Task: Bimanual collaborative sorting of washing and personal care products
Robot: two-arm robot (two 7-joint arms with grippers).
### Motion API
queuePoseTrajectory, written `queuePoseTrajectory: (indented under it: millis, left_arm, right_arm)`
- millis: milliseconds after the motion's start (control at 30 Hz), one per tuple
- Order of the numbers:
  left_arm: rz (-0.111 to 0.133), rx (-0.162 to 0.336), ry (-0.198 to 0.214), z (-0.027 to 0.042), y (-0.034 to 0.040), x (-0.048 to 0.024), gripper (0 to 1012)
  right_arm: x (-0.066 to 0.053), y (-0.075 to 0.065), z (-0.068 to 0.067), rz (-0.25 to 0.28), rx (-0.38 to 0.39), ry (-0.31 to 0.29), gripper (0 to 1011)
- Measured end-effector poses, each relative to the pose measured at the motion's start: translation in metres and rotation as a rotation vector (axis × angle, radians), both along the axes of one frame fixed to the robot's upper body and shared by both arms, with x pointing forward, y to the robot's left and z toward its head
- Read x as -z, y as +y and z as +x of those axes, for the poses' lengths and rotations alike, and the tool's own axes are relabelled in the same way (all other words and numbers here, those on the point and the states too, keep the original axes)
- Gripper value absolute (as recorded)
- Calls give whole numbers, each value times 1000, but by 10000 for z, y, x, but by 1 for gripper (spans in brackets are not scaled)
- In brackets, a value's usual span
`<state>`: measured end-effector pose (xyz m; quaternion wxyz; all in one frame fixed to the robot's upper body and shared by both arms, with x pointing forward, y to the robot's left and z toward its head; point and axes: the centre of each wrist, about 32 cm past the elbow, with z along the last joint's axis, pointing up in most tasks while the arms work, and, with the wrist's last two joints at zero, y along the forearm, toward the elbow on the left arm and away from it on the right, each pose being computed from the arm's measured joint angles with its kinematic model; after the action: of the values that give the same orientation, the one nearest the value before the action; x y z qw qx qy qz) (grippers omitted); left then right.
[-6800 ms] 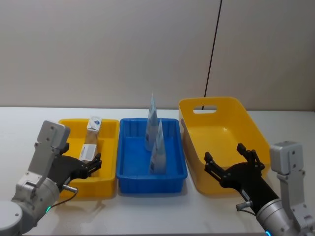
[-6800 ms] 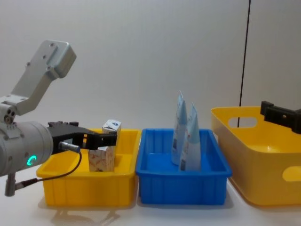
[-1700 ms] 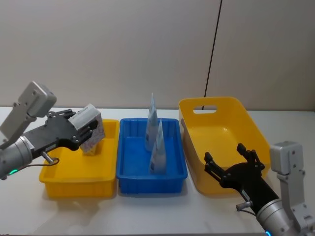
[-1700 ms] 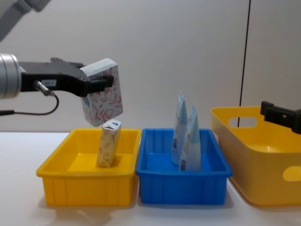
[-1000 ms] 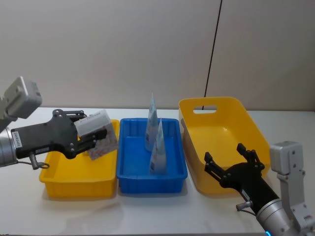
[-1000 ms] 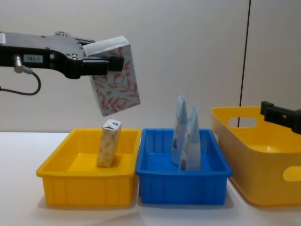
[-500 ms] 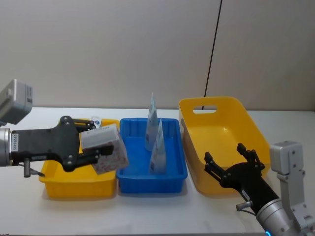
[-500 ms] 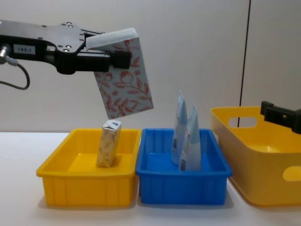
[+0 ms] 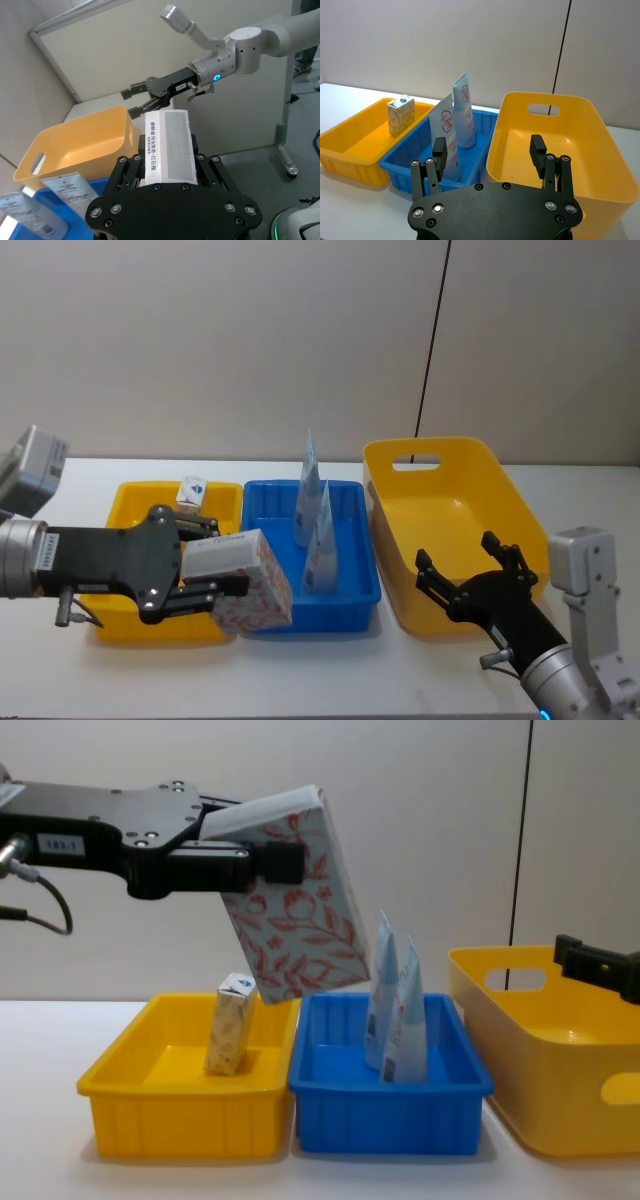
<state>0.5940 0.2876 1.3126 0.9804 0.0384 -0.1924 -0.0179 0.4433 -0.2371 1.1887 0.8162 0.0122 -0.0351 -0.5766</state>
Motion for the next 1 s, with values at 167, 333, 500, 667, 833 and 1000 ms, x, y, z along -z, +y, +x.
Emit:
queuePoseTrajectory:
  millis: [167,333,500,667,833,1000]
  left_arm:
    - [-14,11,9,22,-29,69,380]
    - [-30,-7,22,30,-49,161,380]
    - [-45,-34,35,37,-59,246,380]
    - [-52,-52,43,44,-63,298,380]
    - [-56,-67,49,51,-63,340,380]
    - [-57,-70,53,59,-68,365,380]
  right_arm:
    - [0,0,0,0,0,0,1000]
    - [0,0,0,0,0,0,1000]
    - [0,0,0,0,0,0,1000]
    - [0,0,0,0,0,0,1000]
    - [0,0,0,0,0,0,1000]
    - [0,0,0,0,0,0,1000]
